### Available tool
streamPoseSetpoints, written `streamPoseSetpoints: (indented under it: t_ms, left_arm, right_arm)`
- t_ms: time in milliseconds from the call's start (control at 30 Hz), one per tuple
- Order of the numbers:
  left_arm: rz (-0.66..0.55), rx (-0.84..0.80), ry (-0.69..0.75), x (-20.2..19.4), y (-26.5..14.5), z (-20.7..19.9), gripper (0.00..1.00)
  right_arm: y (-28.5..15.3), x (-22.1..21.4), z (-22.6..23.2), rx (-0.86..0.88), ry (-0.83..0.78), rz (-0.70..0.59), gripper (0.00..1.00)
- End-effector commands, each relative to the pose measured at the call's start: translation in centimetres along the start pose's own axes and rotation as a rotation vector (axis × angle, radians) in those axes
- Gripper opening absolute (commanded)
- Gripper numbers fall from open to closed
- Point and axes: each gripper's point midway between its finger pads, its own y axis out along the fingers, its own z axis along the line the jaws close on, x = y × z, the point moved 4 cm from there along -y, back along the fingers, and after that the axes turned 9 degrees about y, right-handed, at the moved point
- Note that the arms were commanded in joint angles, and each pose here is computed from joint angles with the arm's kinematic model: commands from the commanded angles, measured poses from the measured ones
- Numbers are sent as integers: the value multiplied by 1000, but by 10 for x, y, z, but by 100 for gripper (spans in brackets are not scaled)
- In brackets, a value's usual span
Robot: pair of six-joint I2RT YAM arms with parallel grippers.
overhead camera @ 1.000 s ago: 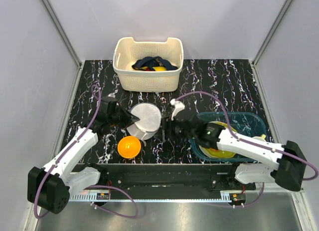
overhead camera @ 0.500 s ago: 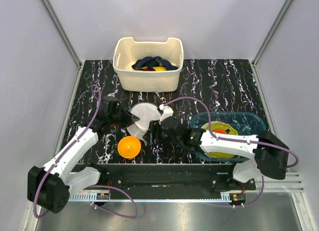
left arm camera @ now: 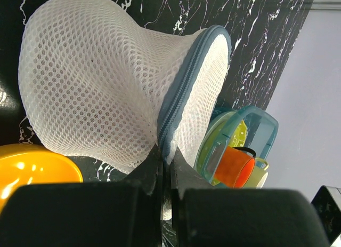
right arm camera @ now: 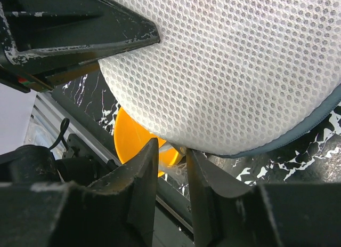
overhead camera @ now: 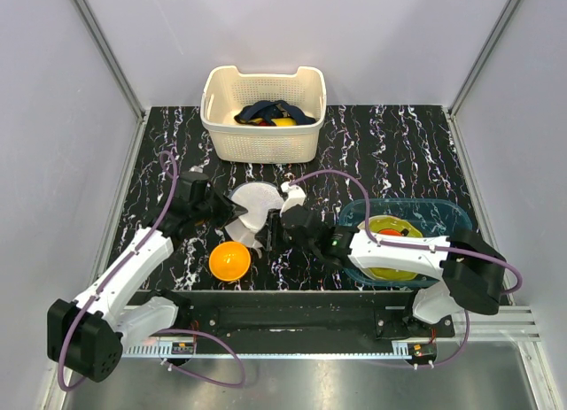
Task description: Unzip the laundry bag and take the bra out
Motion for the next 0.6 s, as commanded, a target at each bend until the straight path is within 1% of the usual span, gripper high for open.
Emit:
streamPoseSetpoints:
  t_ms: [0, 67, 100, 167, 200, 233, 433, 567]
  left_arm:
    - [-35, -46, 0, 4, -6, -9, 0]
    - [-37, -46, 2, 5, -6, -10, 0]
    - [-36, -44, 1, 4, -6, -9, 0]
    - [-36, -42, 4, 4, -5, -8, 0]
    - [-35, -39, 4, 4, -5, -7, 0]
    - [-36, -38, 5, 4, -5, -7, 0]
    - [-52, -10, 47, 9, -7, -6, 0]
    - [-65, 3, 109, 17, -10, -13, 0]
  right_arm:
    - [3, 18, 17, 36, 30, -81, 34]
    - [3, 18, 14, 27, 30, -90, 26]
    - [1, 20, 15, 29, 33, -99, 17]
    - [-2, 21, 11, 12, 34, -111, 11]
    - [-3, 21, 9, 4, 31, -113, 2]
    - [-5, 22, 7, -2, 34, -119, 0]
    - [-19, 8, -21, -63, 29, -95, 0]
    - [-35, -4, -42, -85, 27, -66, 0]
